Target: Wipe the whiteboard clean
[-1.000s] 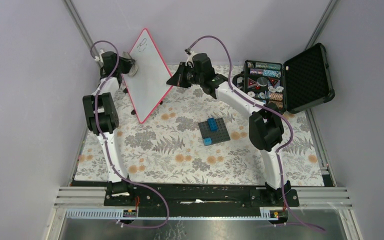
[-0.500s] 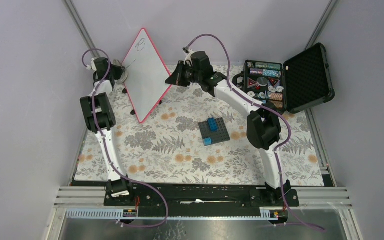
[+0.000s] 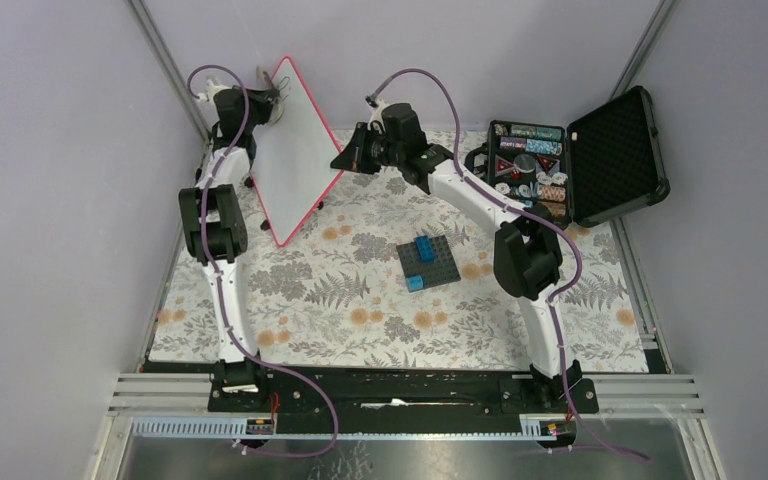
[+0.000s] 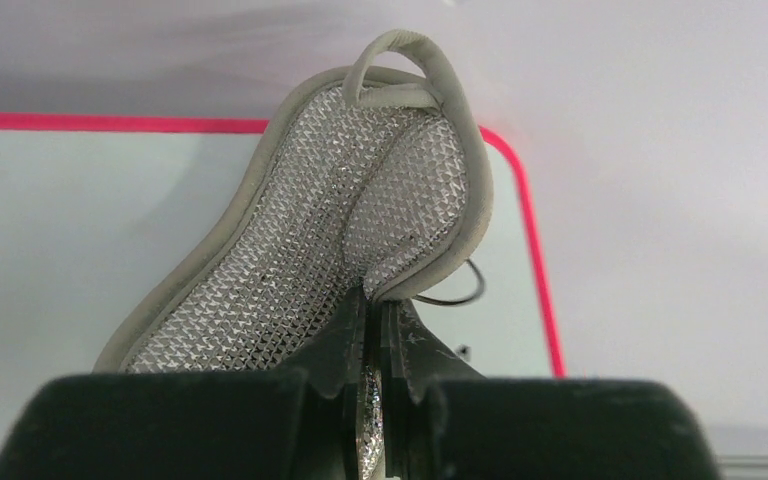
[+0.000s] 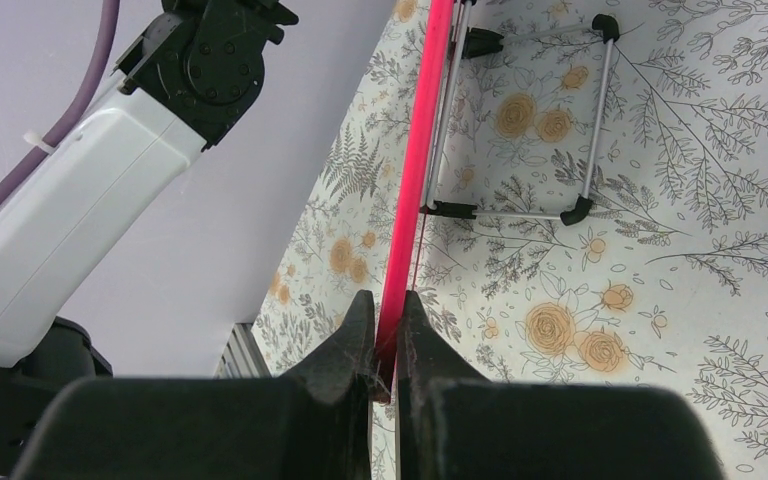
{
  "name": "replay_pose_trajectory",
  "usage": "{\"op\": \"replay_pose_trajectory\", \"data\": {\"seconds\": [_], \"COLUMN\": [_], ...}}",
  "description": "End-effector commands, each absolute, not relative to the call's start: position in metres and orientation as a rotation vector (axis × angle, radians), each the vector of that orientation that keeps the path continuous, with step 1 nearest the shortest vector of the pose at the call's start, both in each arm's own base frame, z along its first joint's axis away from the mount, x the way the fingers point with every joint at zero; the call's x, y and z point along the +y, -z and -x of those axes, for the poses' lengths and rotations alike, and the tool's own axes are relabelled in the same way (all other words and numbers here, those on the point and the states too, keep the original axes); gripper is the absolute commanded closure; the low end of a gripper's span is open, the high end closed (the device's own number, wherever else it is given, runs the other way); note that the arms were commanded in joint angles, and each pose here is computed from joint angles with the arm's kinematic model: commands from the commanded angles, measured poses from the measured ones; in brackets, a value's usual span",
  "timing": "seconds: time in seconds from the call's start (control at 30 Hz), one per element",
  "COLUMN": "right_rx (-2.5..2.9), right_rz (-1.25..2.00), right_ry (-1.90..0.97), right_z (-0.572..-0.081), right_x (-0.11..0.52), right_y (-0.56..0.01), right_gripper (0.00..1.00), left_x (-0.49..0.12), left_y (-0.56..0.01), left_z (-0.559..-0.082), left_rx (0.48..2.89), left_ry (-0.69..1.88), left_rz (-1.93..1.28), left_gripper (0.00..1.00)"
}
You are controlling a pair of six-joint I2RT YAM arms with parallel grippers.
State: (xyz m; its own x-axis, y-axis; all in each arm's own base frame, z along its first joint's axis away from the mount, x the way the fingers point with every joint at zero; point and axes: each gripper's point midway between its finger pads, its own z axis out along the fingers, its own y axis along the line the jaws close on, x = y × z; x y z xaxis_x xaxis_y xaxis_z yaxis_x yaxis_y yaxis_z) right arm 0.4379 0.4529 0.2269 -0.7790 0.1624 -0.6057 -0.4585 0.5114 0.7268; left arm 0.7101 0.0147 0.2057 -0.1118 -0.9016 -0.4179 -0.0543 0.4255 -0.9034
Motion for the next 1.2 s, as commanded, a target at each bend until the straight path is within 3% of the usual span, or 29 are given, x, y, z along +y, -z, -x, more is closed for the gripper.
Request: {"op": "replay_pose_trajectory", "data": {"seconds": [0.0, 0.33, 0.47, 0.63, 0.93, 1.07, 1.17], "right_rx": [2.042, 2.052, 2.061, 2.079, 2.072, 2.064, 2.064], "right_rz": [0.673, 0.672, 0.673, 0.668, 0.669, 0.674, 0.673], "right_ry": [-1.615, -1.619, -1.612, -1.606, -1.602, -1.595, -1.598], "right_z": [-0.346, -0.346, -0.347, -0.348, -0.346, -0.344, -0.344], "right_x": [0.503, 0.506, 0.506, 0.507, 0.505, 0.504, 0.504], "right_y": [-0.25, -0.245, -0.243, -0.24, -0.244, -0.248, -0.248], "right_gripper": [1.0, 1.0, 1.0, 1.0, 1.0, 1.0, 1.0], "left_x": [-0.025, 0.091, 0.092, 0.043, -0.084, -0.106, -0.091], "left_y": [-0.25, -0.12, -0.095, -0.125, -0.248, -0.269, -0.252], "left_z": [-0.697, -0.698, -0.695, -0.688, -0.663, -0.657, -0.662], "left_rx": [1.458, 1.516, 1.527, 1.544, 1.47, 1.442, 1.454], "left_ry": [1.049, 0.917, 0.975, 1.038, 1.21, 1.256, 1.212], "left_rz": [0.76, 1.096, 1.161, 1.058, 0.756, 0.716, 0.77], "left_gripper": [1.0, 1.0, 1.0, 1.0, 1.0, 1.0, 1.0]}}
